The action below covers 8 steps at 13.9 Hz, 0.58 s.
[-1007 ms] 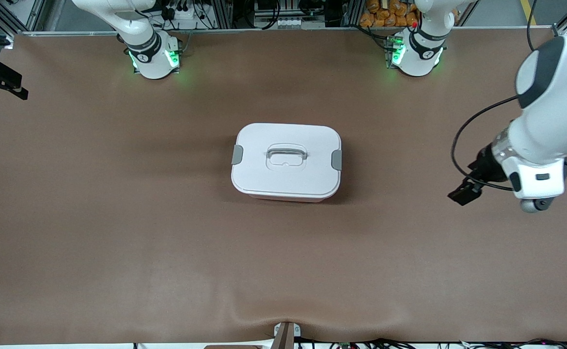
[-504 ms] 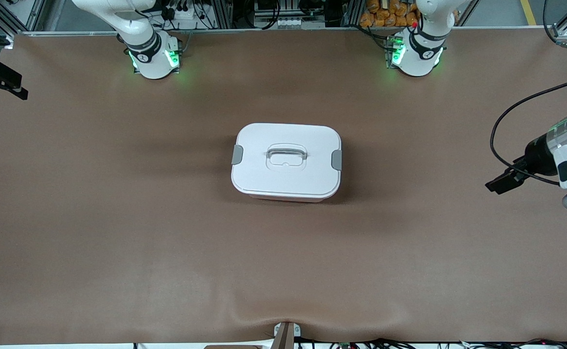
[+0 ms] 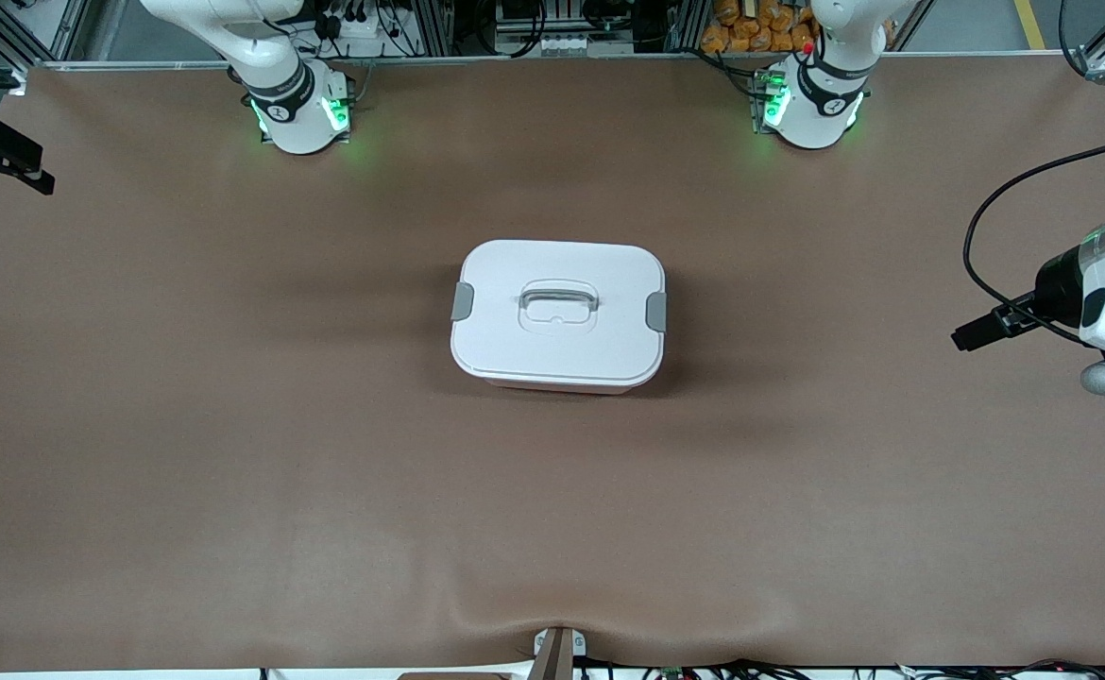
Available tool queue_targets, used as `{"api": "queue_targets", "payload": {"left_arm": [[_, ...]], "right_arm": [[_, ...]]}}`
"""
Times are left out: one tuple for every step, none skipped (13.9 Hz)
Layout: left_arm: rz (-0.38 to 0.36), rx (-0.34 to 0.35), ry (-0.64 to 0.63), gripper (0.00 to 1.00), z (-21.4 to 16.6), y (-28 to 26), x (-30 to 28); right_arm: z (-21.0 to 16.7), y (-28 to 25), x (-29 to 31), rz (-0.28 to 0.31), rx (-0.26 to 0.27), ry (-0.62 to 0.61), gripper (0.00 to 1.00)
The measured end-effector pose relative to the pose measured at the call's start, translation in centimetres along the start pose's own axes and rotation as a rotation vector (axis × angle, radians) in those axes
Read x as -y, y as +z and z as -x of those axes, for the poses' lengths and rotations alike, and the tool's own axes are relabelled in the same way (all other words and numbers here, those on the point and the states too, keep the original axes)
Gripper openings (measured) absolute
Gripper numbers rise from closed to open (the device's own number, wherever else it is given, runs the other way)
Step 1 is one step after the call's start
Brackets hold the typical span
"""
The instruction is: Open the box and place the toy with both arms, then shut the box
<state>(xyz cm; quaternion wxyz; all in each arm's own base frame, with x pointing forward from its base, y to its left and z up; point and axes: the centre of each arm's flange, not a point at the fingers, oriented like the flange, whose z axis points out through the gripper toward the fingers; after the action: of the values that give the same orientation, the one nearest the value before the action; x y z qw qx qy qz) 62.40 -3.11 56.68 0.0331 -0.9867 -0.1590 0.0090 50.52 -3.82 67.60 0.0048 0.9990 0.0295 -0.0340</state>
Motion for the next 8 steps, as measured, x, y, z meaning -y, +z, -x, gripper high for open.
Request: {"api": "queue_targets", "payload": {"left_arm": [[0.0,0.0,0.03,1.0,0.0,0.0,0.0],[-0.001,-0.001,0.055,1.0,0.0,-0.1,0.2],[-0.001,-0.002,0.071,1.0,-0.1,-0.1,0.5],[-0.001,-0.003,0.088,1.0,-0.2,-0.2,0.7],[-0.001,-0.005,0.104,1.0,-0.2,-0.3,1.0],[-0.002,-0.008,0.122,1.0,-0.2,-0.4,1.2],[-0.004,-0.013,0.136,1.0,-0.2,-0.7,1.4],[-0.005,-0.019,0.143,1.0,-0.1,-1.1,1.6]], "right_arm": [[0.0,0.0,0.0,0.0,0.0,0.0,1.0],[0.0,0.0,0.0,0.0,0.0,0.0,1.0],[0.0,0.0,0.0,0.0,0.0,0.0,1.0],[0.0,0.0,0.0,0.0,0.0,0.0,1.0],[0.0,0.0,0.0,0.0,0.0,0.0,1.0],[0.0,0.0,0.0,0.0,0.0,0.0,1.0],[0.0,0.0,0.0,0.0,0.0,0.0,1.0],[0.0,0.0,0.0,0.0,0.0,0.0,1.0]]}}
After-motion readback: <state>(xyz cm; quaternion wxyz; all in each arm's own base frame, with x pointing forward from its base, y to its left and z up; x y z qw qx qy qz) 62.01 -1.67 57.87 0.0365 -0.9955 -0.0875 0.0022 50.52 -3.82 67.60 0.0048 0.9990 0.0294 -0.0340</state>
